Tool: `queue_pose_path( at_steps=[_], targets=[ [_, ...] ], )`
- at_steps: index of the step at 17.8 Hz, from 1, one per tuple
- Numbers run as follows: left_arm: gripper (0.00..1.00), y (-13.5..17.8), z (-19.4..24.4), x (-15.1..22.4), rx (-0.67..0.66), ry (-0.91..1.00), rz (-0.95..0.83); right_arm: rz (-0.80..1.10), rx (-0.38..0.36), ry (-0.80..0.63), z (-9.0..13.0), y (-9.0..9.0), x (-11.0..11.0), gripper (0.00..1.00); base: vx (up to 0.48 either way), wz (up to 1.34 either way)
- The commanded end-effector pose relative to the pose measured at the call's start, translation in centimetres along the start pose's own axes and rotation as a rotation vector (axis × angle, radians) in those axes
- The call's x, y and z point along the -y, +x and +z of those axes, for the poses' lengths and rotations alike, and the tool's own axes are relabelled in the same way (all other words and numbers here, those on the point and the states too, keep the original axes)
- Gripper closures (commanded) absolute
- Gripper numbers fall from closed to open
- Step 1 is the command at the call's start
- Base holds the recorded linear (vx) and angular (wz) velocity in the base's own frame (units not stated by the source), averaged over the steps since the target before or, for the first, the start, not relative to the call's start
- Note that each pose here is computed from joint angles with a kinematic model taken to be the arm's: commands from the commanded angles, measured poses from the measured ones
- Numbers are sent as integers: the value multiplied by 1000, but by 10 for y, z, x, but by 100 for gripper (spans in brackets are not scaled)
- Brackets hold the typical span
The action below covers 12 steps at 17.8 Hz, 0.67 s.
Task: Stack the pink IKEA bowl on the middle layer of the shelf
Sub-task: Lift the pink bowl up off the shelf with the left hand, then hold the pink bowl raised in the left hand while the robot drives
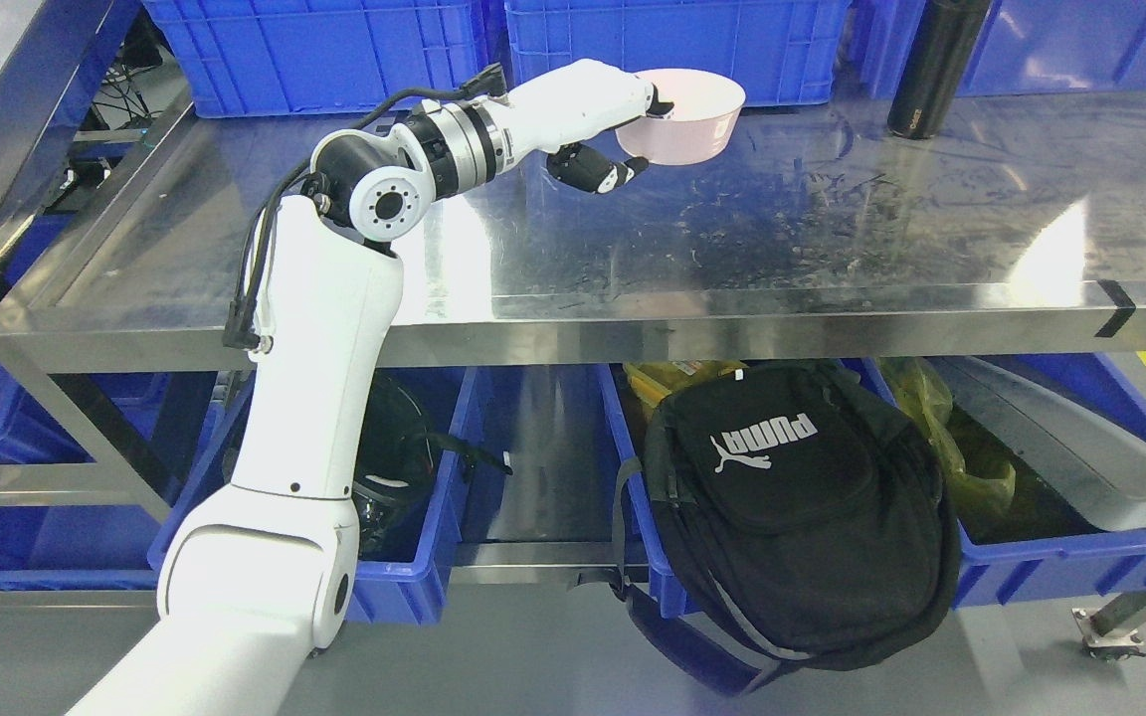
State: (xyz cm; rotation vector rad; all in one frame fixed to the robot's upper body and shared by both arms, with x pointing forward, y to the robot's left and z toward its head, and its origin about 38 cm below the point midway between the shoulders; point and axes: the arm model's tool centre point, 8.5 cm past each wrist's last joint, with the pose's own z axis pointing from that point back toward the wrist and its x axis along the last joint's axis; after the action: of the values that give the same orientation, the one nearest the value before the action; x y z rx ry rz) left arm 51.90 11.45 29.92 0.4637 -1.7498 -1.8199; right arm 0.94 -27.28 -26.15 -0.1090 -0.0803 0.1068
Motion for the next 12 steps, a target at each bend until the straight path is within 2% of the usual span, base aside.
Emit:
queue_pose_path(
  at_steps=[1, 8, 12],
  targets=[
    [99, 31, 19, -22, 74, 101, -93, 2, -8, -16, 0, -10, 10, 0, 0, 0],
    [99, 44, 17, 26, 101, 33, -52, 2, -8, -16, 0, -10, 10, 0, -6, 103],
    [99, 50, 17, 34, 110, 20, -52, 2, -8, -16, 0, -10, 10, 0, -37, 595]
  ],
)
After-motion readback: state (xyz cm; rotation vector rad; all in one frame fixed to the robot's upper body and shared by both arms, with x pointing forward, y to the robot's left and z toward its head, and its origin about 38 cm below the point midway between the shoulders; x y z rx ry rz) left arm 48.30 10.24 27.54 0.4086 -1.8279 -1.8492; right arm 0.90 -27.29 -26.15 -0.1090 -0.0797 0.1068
